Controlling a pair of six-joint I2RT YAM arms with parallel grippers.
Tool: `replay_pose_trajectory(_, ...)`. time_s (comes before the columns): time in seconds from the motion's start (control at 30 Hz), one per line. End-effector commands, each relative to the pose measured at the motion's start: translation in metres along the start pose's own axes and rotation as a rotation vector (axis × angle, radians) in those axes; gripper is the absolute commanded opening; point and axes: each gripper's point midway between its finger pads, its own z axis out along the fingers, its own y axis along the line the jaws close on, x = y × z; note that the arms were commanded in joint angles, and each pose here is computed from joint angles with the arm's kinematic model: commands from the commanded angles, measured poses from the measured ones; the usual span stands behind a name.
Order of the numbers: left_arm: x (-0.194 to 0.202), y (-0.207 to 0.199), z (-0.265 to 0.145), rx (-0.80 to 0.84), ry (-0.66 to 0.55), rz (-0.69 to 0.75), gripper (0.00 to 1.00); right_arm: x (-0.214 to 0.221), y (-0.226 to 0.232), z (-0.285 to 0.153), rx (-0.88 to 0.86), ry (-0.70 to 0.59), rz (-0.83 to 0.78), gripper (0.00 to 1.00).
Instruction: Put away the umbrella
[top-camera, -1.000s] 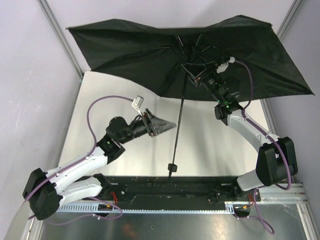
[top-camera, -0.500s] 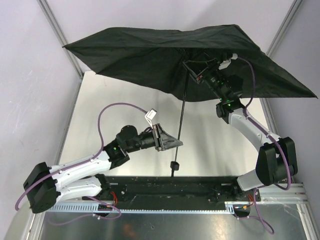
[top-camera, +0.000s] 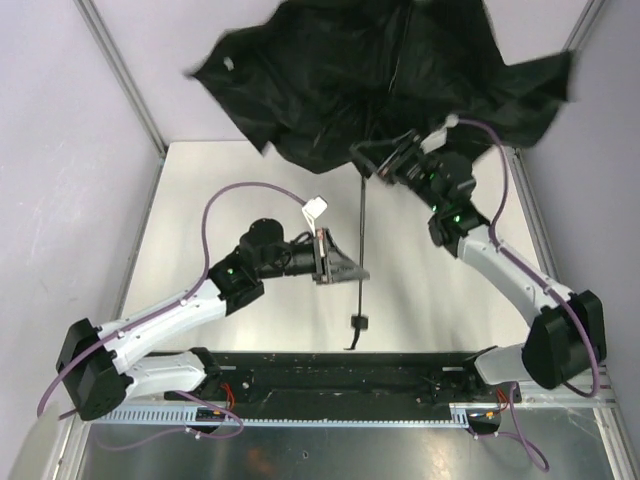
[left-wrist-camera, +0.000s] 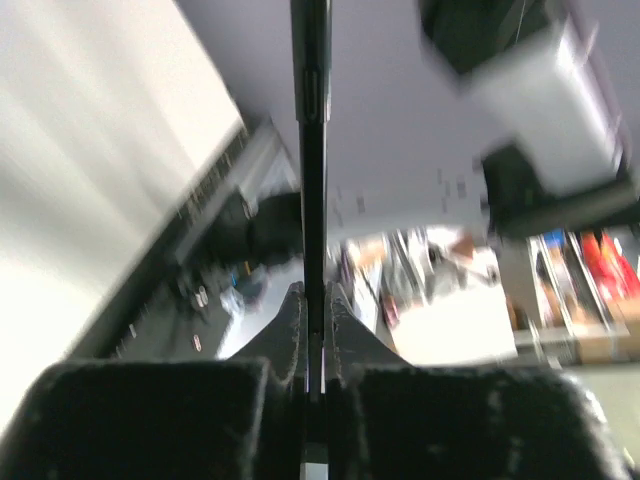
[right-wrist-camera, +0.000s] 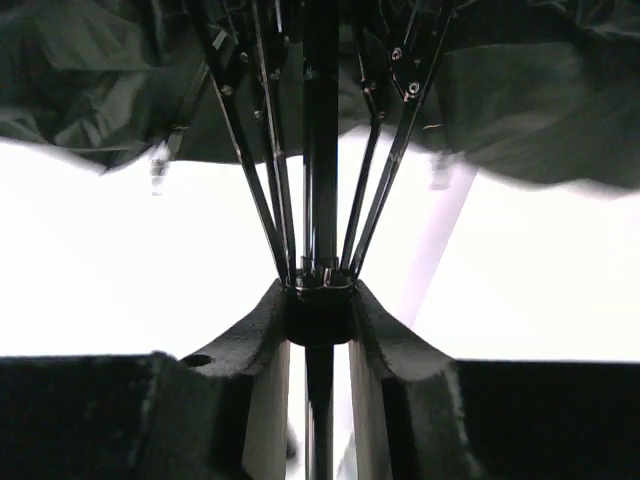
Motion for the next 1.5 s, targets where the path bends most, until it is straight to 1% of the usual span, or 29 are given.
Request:
replay_pose_trajectory(0.0, -0.119, -0.062, -0.017, 0.078, -0.438, 0.196, 0.0, 0.119, 0.042, -0.055, -0.147, 0.378, 0.036, 0.0)
replay_pose_trajectory(0.07, -0.116, -0.057, -0.018, 0.07, -0.437, 0.186, 0.0, 0.11, 0.04, -0.059, -0.16, 0.356, 0.067, 0.0)
replay_pose_trajectory(0.23, -0.097, -0.037, -0.022, 0.041, -0.413, 0.136, 0.0, 0.091, 0.044, -0.054, -0.211, 0.296, 0.081, 0.0)
replay_pose_trajectory(0.27, -0.092, -0.031, -0.021, 0.034, -0.401, 0.123, 0.02, 0.087, 0.045, -0.052, -0.217, 0.279, 0.079, 0.0)
replay_pose_trajectory(0.33, -0.08, -0.019, -0.021, 0.02, -0.376, 0.096, 0.13, 0.078, 0.046, -0.048, -0.236, 0.238, 0.069, 0.0)
replay_pose_trajectory(0.4, -0.067, -0.008, -0.02, 0.005, -0.354, 0.073, 0.34, 0.068, 0.047, -0.044, -0.246, 0.189, 0.058, 0.0)
replay_pose_trajectory(0.47, -0.051, 0.002, -0.019, -0.012, -0.334, 0.052, 0.53, 0.06, 0.049, -0.04, -0.258, 0.14, 0.048, 0.0)
replay_pose_trajectory(0.5, -0.044, 0.006, -0.018, -0.019, -0.326, 0.042, 0.61, 0.056, 0.051, -0.038, -0.27, 0.118, 0.042, 0.0)
replay_pose_trajectory(0.53, -0.039, 0.01, -0.019, -0.024, -0.323, 0.034, 0.67, 0.053, 0.051, -0.037, -0.274, 0.101, 0.037, 0.0)
replay_pose_trajectory(0.57, -0.035, 0.014, -0.02, -0.03, -0.324, 0.033, 0.71, 0.05, 0.052, -0.037, -0.275, 0.085, 0.032, 0.0)
replay_pose_trajectory(0.63, -0.031, 0.018, -0.022, -0.039, -0.326, 0.035, 0.75, 0.046, 0.054, -0.036, -0.281, 0.059, 0.02, 0.0)
replay_pose_trajectory(0.8, -0.029, 0.016, -0.019, -0.03, -0.3, 0.065, 0.81, 0.048, 0.064, -0.04, -0.301, 0.047, -0.034, 0.0)
replay_pose_trajectory(0.9, -0.03, 0.003, -0.016, 0.005, -0.267, 0.144, 0.84, 0.054, 0.066, -0.044, -0.298, 0.053, -0.117, 0.0)
replay_pose_trajectory(0.97, -0.032, -0.007, -0.016, 0.025, -0.26, 0.195, 0.89, 0.061, 0.064, -0.045, -0.289, 0.075, -0.162, 0.0)
replay_pose_trajectory(1.0, -0.034, -0.009, -0.016, 0.028, -0.259, 0.213, 0.94, 0.064, 0.063, -0.046, -0.285, 0.084, -0.179, 0.0)
replay_pose_trajectory(1.03, -0.034, -0.009, -0.016, 0.017, -0.252, 0.222, 0.97, 0.066, 0.064, -0.048, -0.283, 0.088, -0.196, 0.0)
replay_pose_trajectory(1.07, -0.035, -0.007, -0.015, 0.006, -0.248, 0.226, 0.94, 0.068, 0.065, -0.05, -0.285, 0.086, -0.213, 0.0)
replay_pose_trajectory(1.1, -0.036, -0.007, -0.014, 0.002, -0.242, 0.228, 0.85, 0.07, 0.068, -0.051, -0.292, 0.085, -0.233, 0.0)
replay_pose_trajectory(1.13, -0.038, -0.007, -0.014, 0.002, -0.237, 0.229, 0.79, 0.072, 0.072, -0.053, -0.301, 0.085, -0.252, 0.0)
replay_pose_trajectory(1.23, -0.048, -0.008, -0.012, -0.016, -0.247, 0.248, 0.74, 0.079, 0.08, -0.058, -0.322, 0.098, -0.276, 0.0)
replay_pose_trajectory(1.33, -0.055, -0.008, -0.008, -0.031, -0.244, 0.265, 0.73, 0.08, 0.084, -0.063, -0.317, 0.095, -0.272, 0.0)
replay_pose_trajectory(1.4, -0.054, -0.008, -0.003, -0.026, -0.221, 0.261, 0.72, 0.079, 0.091, -0.066, -0.337, 0.091, -0.266, 0.0)
replay_pose_trajectory(1.43, -0.054, -0.007, 0.0, -0.026, -0.21, 0.255, 0.69, 0.079, 0.095, -0.067, -0.35, 0.088, -0.262, 0.0)
replay_pose_trajectory(1.47, -0.052, -0.004, 0.003, -0.029, -0.196, 0.244, 0.61, 0.078, 0.097, -0.068, -0.359, 0.084, -0.259, 0.0)
